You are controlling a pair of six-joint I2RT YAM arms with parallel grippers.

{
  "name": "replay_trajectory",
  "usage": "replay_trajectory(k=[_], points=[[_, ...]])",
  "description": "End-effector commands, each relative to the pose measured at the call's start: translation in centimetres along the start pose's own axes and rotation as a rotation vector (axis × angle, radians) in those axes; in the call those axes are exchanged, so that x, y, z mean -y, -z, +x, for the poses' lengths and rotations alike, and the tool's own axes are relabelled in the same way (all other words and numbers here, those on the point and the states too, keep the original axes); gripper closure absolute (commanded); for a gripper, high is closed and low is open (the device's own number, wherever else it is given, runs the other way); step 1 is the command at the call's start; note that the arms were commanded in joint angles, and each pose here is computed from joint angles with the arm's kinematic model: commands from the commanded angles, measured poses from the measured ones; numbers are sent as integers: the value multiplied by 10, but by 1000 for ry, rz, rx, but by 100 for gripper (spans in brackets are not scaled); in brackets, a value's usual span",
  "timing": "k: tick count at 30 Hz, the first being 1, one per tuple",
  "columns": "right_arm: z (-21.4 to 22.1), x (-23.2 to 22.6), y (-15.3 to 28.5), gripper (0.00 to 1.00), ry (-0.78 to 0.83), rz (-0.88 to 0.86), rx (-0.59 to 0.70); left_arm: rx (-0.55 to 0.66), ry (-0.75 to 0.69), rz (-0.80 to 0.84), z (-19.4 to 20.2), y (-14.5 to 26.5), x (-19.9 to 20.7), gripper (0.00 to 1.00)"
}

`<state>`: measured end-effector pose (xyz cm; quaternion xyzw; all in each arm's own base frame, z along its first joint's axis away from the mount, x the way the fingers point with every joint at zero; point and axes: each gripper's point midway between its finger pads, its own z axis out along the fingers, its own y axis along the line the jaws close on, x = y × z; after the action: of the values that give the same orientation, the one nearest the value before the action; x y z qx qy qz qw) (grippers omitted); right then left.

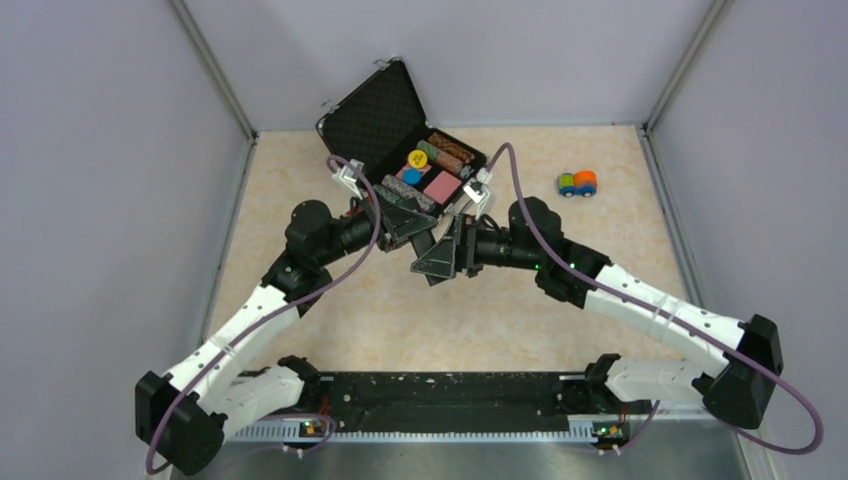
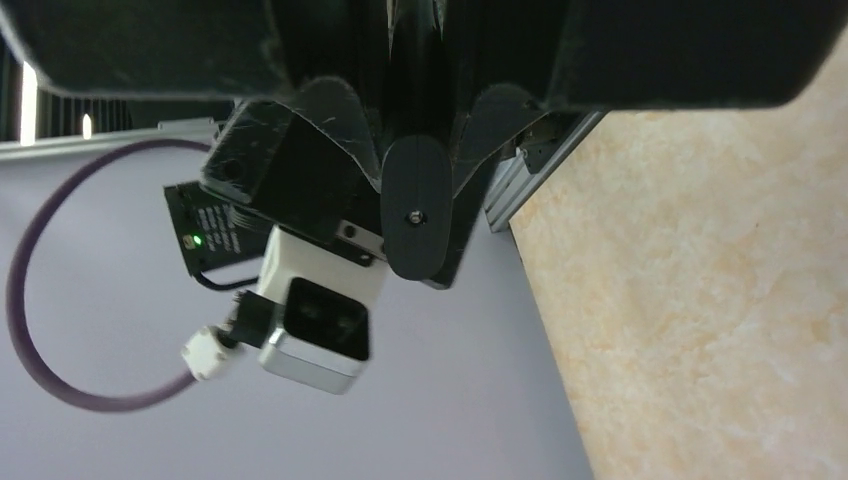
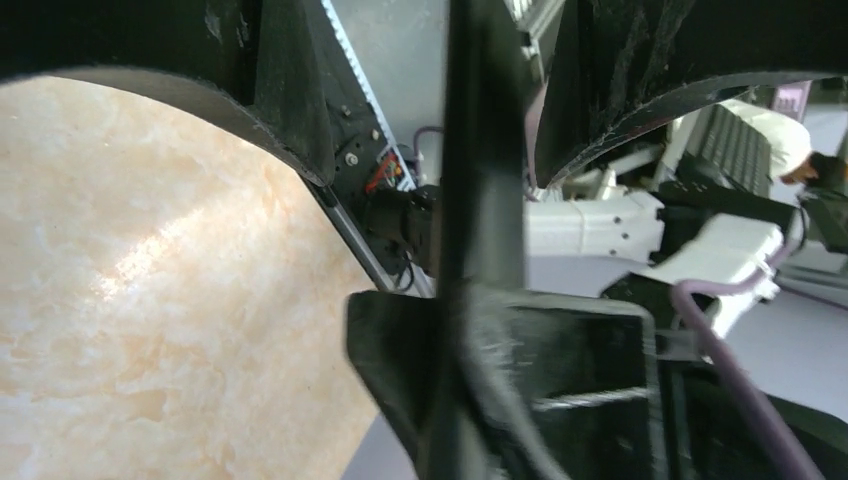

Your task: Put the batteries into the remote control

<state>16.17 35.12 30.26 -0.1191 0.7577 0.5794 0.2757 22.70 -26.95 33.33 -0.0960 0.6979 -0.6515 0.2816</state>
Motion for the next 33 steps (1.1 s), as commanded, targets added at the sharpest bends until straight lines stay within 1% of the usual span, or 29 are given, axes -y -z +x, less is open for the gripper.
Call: replay_trajectory(k=[1,5,9,10,11,16,17,18,19,20,21,22,23,24,25,26,28,30,31,33], points=[[-2,-15,3,30,117,-58,-50,-106,-212,208,11,4,53,100],[3,-23,6,37,119,-114,-63,-155,-240,251,16,4,58,100],[6,-29,12,40,126,-169,-42,-209,-268,274,22,2,55,100],[7,-30,13,42,124,-180,-43,-215,-281,280,23,3,55,100],[8,-29,13,45,122,-181,-43,-216,-293,285,23,3,55,100],[9,-22,11,80,102,-165,-46,-210,-313,259,22,1,49,100],[9,-20,11,86,96,-158,-43,-209,-311,248,21,1,47,96],[9,-17,11,90,88,-144,-39,-206,-312,239,20,0,44,85],[8,-13,11,92,79,-124,-31,-201,-309,216,20,0,40,62],[6,-7,12,94,67,-96,-21,-184,-317,188,17,-1,36,45],[5,2,13,96,51,-59,-13,-162,-331,137,12,-1,28,19],[4,16,15,98,29,-6,-9,-126,-346,55,5,-1,16,4],[4,33,18,99,2,65,-3,-74,-375,-49,-7,1,2,1],[4,53,23,99,-23,144,2,-25,-392,-168,-18,7,-14,1],[3,74,31,99,-41,223,11,50,-418,-290,-35,16,-29,1],[2,98,40,99,-56,323,20,143,-436,-425,-55,29,-45,1],[-7,148,68,99,-71,556,47,230,-449,-592,-76,53,-62,1],[-15,189,96,99,-56,792,48,287,-457,-682,-86,72,-72,1],[-22,211,113,99,-39,934,58,296,-462,-697,-87,77,-73,1],[-34,239,139,99,-16,1142,39,297,-463,-688,-84,80,-73,1]])
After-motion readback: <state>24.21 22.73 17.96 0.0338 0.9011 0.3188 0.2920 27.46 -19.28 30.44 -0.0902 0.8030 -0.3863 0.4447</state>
